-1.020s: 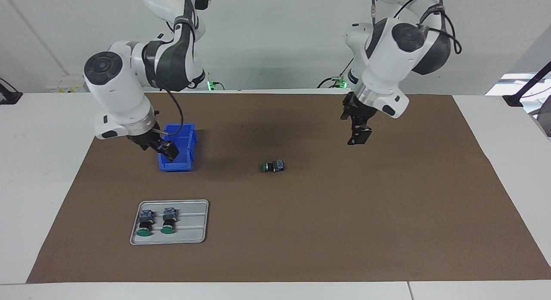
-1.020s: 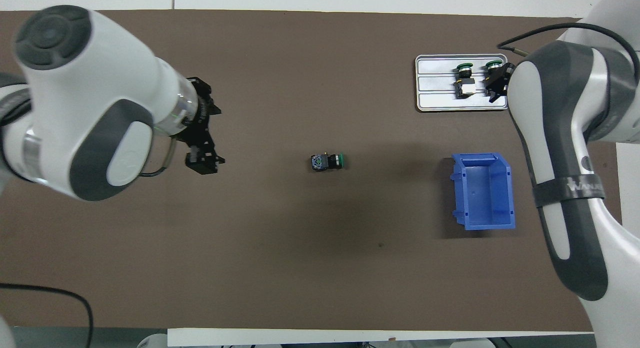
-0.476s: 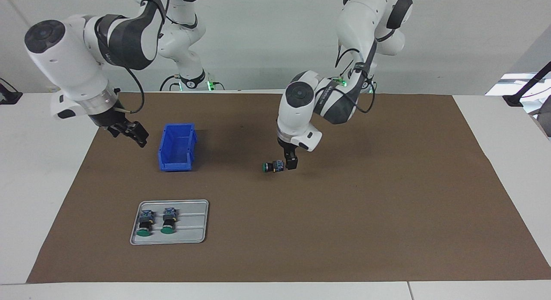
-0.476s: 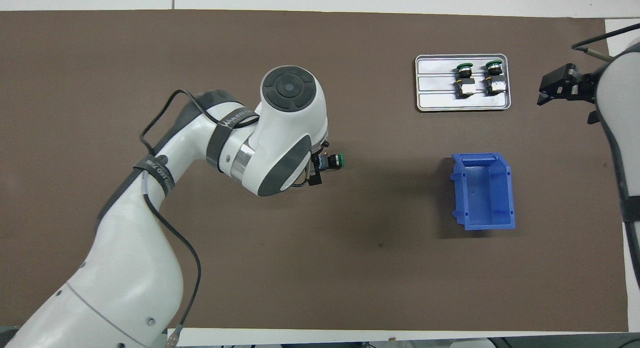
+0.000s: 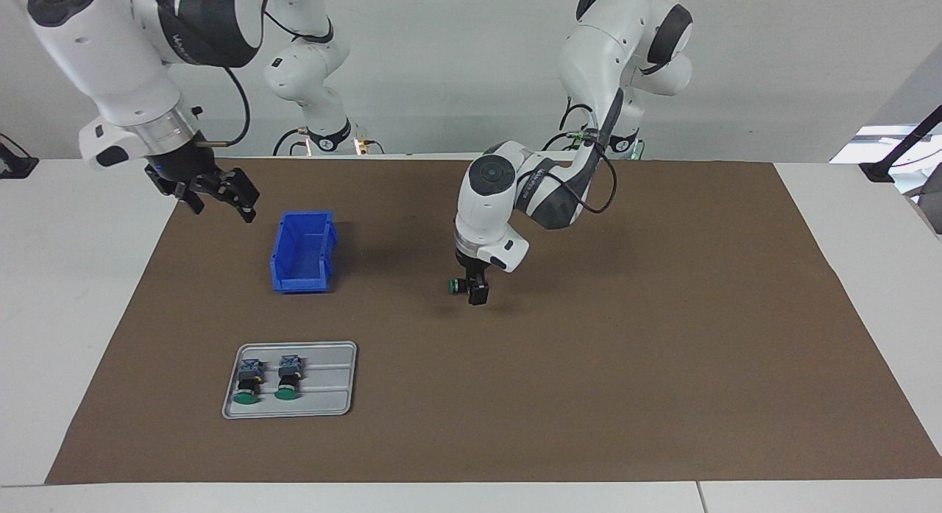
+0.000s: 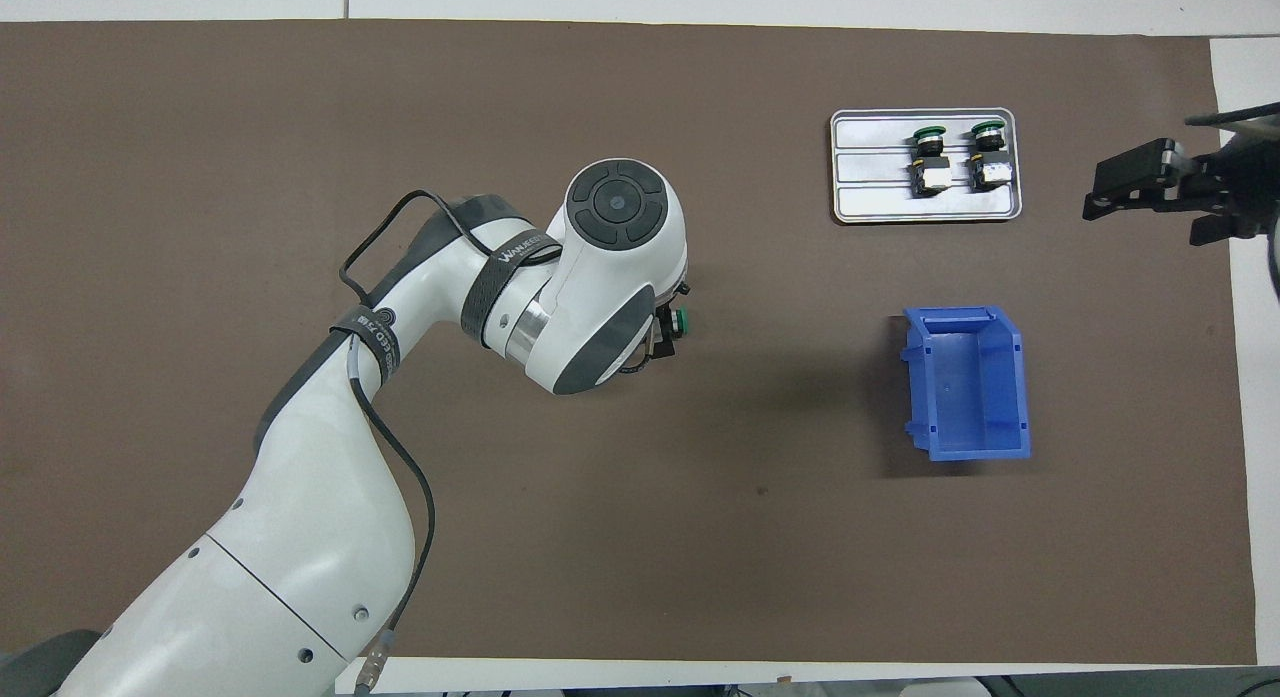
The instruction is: Place and press button with both arms
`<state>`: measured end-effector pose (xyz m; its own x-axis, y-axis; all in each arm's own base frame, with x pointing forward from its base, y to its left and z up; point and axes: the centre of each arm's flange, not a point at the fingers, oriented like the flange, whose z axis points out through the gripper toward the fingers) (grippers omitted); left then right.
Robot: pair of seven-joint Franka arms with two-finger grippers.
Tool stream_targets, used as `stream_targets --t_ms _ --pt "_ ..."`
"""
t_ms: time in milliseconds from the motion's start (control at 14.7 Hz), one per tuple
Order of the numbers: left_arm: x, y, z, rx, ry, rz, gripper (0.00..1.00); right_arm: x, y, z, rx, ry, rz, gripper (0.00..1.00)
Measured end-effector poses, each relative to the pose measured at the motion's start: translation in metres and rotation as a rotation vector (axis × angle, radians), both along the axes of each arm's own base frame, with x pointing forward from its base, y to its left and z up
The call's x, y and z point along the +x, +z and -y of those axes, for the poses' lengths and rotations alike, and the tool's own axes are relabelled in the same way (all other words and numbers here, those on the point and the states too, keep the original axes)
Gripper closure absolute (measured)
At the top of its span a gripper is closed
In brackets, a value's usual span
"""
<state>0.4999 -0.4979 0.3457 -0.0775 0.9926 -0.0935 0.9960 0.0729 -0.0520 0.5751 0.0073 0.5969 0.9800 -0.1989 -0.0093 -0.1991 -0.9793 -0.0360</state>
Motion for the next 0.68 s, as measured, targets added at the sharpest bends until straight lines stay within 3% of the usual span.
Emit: stream_targets --t_ms 340,680 --pt "-0.008 -0.027 0.010 0.012 -0.017 -0.015 0.01 0.000 0.002 -0.006 -0.009 0.133 0.008 0.01" --pt "-0.014 -0.039 0.014 0.011 -0.026 -0.015 0.16 0.000 0.002 -0.005 -0.008 0.185 0.011 0.01"
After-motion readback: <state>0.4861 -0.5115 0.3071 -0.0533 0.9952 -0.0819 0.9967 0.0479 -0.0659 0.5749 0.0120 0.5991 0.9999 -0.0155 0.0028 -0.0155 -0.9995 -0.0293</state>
